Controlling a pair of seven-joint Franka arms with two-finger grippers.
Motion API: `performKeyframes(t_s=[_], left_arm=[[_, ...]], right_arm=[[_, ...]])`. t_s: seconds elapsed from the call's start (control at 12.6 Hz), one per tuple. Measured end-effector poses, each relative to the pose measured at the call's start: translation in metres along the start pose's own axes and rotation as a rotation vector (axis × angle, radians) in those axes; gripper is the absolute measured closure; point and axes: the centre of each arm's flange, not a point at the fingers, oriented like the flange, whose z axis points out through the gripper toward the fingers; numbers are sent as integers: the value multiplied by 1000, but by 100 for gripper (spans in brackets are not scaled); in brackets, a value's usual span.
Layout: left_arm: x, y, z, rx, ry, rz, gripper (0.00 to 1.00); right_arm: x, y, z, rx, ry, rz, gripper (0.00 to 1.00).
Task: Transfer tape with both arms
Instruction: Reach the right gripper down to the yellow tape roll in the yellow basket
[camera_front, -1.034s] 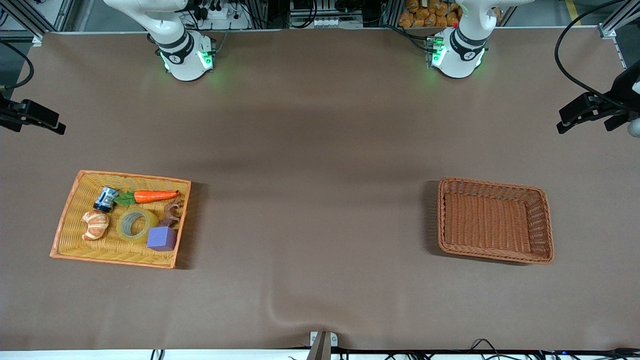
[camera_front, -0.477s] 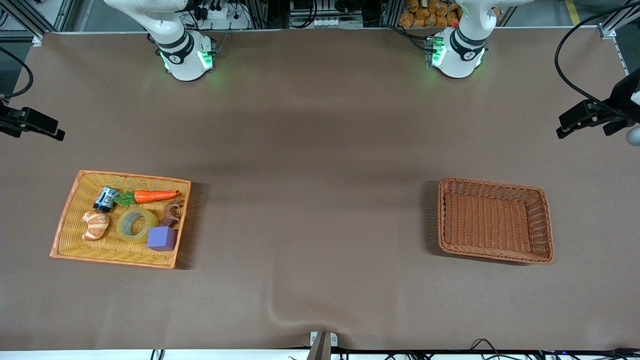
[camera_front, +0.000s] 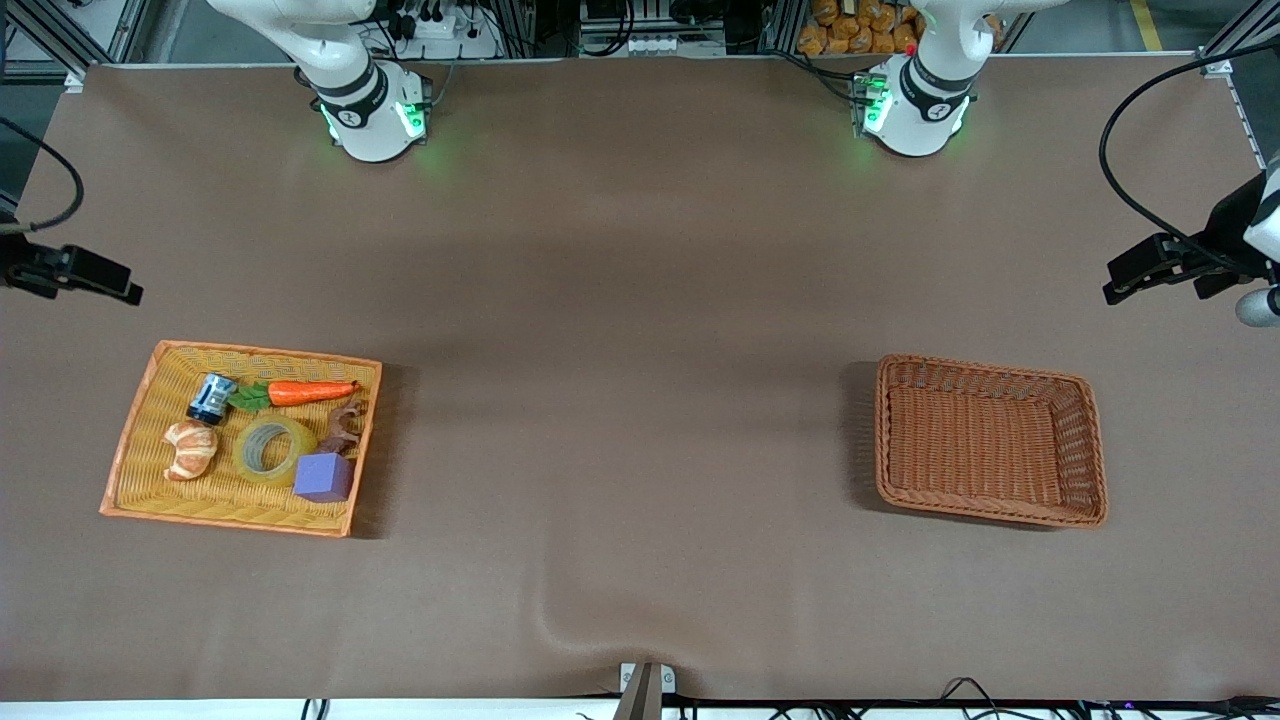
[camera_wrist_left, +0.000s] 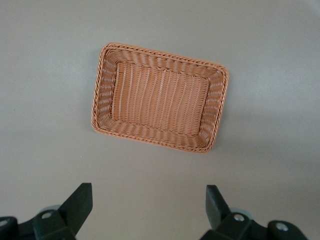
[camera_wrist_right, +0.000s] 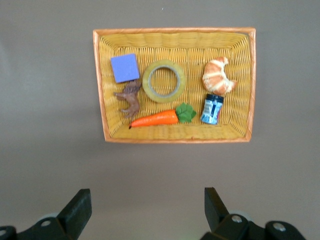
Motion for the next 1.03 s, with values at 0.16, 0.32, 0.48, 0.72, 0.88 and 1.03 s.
performKeyframes(t_s=[0.16,0.32,0.48,0.72,0.88,1.03], left_arm=[[0,0,1,0,-1,0,0],[1,0,4,0,-7,0,0],[2,0,6,0,-10,0,0],[2,0,7,0,-12,0,0],[3,0,8,0,-12,1,0],[5,1,10,0,-8,1,0]], right_arm=[[29,-12,47,53,-40,-7,0],[65,-30,120,75,-78,-19,0],[92,-49,186,67,-95,-39,0],[112,-70,249,58,-90,-63,0],[124,-49,285,59,-86,-152,0],[137,-9,310,63,-61,-246,0]])
